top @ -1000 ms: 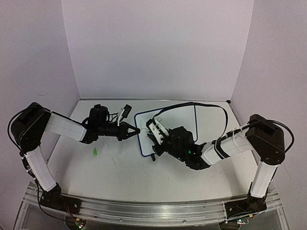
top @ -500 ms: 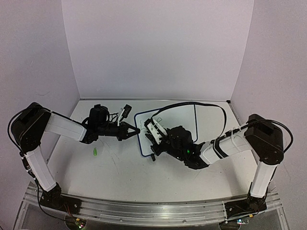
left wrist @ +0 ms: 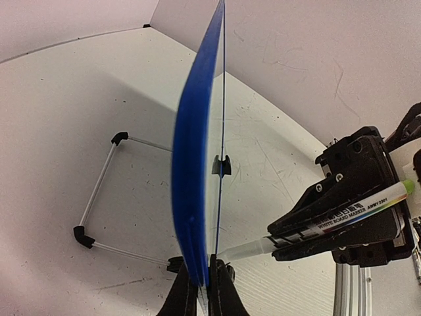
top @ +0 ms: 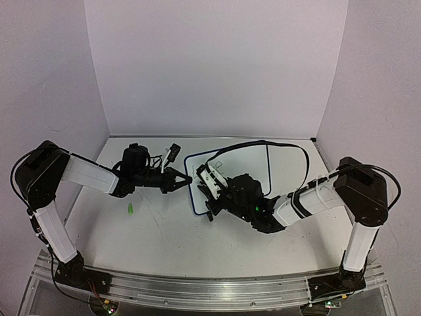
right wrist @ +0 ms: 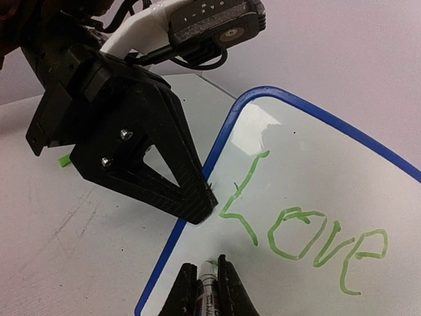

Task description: Write a sentence on the whiteboard

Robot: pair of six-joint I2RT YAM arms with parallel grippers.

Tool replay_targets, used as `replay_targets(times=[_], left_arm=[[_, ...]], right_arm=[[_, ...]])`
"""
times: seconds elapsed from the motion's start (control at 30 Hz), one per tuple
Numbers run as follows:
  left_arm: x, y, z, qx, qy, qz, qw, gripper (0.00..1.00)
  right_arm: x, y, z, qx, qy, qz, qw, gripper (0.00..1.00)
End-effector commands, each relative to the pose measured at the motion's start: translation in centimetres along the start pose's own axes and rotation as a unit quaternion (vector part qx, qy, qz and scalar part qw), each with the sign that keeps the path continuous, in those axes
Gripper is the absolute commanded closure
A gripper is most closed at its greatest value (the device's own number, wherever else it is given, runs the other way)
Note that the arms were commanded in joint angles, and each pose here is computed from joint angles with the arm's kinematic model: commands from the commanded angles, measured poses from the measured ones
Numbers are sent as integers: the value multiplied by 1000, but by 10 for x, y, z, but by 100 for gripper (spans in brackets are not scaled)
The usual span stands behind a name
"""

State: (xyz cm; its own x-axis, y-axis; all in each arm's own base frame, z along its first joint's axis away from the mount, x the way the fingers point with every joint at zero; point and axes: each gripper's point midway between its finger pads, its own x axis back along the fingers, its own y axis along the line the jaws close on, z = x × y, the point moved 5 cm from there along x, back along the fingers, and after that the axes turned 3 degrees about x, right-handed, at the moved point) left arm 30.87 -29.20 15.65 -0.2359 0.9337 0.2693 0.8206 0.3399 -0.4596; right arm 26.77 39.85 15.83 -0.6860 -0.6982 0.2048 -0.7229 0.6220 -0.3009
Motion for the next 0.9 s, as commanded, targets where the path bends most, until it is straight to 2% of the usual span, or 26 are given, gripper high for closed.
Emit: replay_targets(times=[0.0,0.57,0.87], left_arm=[[4,5,-14,-48,-16,-35,998,100],[5,5,-14,-47,-15,-33,998,100],[4,5,-15,-47,-16,-32,998,100]], right_arm=[[1,4,2,-11,0,-3,1000,100],[8,1,12,-15,16,12,1000,100],[11,-12,7,-11,8,58,998,100]])
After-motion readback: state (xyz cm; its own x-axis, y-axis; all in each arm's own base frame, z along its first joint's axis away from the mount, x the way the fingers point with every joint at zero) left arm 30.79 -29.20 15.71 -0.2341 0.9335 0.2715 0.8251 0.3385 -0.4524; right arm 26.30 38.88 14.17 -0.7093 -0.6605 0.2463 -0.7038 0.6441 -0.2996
